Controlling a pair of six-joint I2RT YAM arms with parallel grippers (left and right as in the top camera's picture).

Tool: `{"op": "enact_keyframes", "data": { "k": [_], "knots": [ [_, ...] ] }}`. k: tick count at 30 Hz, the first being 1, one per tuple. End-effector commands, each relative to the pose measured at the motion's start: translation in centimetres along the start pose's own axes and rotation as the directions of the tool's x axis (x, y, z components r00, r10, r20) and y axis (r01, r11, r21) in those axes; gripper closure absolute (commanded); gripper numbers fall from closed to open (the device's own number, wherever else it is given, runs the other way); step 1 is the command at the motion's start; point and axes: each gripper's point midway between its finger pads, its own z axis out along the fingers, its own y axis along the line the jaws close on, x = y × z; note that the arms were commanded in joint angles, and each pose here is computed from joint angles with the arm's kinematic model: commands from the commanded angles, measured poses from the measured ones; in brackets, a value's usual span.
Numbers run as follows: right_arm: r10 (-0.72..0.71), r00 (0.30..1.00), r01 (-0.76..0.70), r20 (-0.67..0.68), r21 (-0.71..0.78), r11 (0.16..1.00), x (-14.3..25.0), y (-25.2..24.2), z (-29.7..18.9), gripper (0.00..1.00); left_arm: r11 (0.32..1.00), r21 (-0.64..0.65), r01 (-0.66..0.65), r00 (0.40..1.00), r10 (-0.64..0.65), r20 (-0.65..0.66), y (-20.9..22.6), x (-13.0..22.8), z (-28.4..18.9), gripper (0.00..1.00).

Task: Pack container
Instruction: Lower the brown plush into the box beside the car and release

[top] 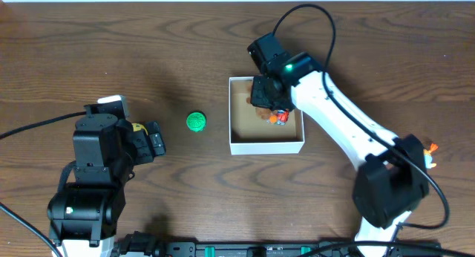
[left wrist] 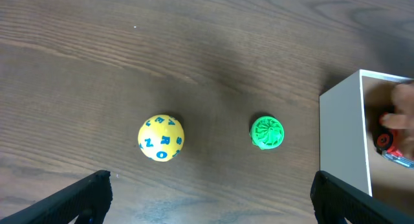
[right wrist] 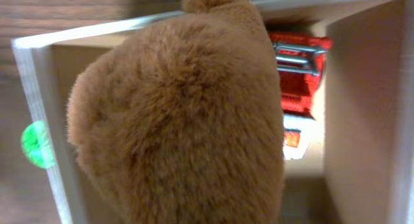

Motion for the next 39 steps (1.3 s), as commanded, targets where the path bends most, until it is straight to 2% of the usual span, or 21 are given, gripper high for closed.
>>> {"op": "enact_keyframes", "data": {
  "k": [1,6,10,16,17,20,22,26,30,31,36,39],
  "knots": [
    [0.051,0.998,-0.051,-0.021,0.025,0.998,0.4,-0.2,1.6,0.94,1.000,-0.002,0.009,1.000,-0.009,0.019,0.1,-0.6,-0.4,0.02],
    [0.051,0.997,-0.048,-0.060,0.063,0.997,1.0,-0.7,3.8,0.88,1.000,-0.002,0.008,1.000,-0.008,0.019,0.1,-0.6,-0.4,0.02],
    [0.052,0.995,-0.045,-0.083,0.084,0.995,1.4,-1.0,5.2,0.87,1.000,-0.002,0.008,1.000,-0.008,0.019,0.1,-0.6,-0.4,0.02],
    [0.022,0.997,-0.017,-0.069,0.066,0.998,1.0,-0.7,5.2,0.68,1.000,-0.003,0.008,1.000,-0.008,0.019,0.1,-0.6,-0.4,0.02],
    [0.008,0.997,-0.004,-0.072,0.057,0.998,1.0,-0.5,5.0,0.59,1.000,-0.002,0.008,1.000,-0.008,0.019,0.1,-0.6,-0.4,0.02],
    [-0.039,0.996,0.040,-0.080,0.022,0.999,1.1,0.1,4.4,0.42,1.000,-0.003,0.008,1.000,-0.008,0.019,0.1,-0.6,-0.4,0.02],
    [-0.038,0.996,0.039,-0.075,0.012,0.999,0.8,0.3,3.7,0.40,1.000,-0.003,0.008,1.000,-0.008,0.019,0.1,-0.6,-0.4,0.02],
    [-0.067,0.998,0.067,-0.006,-0.026,0.997,-0.7,1.2,0.4,0.36,1.000,-0.002,0.008,1.000,-0.008,0.019,0.1,-0.6,-0.4,0.02],
    [-0.105,0.987,0.117,0.123,-0.089,0.989,-3.0,2.3,-4.9,0.03,1.000,-0.002,0.008,1.000,-0.008,0.019,0.1,-0.6,-0.4,0.02],
    [-0.112,0.981,0.129,0.159,-0.104,0.986,-3.5,2.4,-6.6,0.01,1.000,-0.002,0.008,1.000,-0.008,0.019,0.1,-0.6,-0.4,0.02],
    [-0.050,0.958,0.093,0.282,-0.142,0.985,-5.4,-0.4,-14.0,0.01,1.000,-0.003,0.008,1.000,-0.008,0.019,0.1,-0.6,-0.4,0.02],
    [0.101,0.950,-0.074,0.295,-0.100,0.992,-5.6,-6.0,-17.2,0.01,1.000,-0.002,0.008,1.000,-0.008,0.019,0.1,-0.6,-0.4,0.02]
  ]
}}
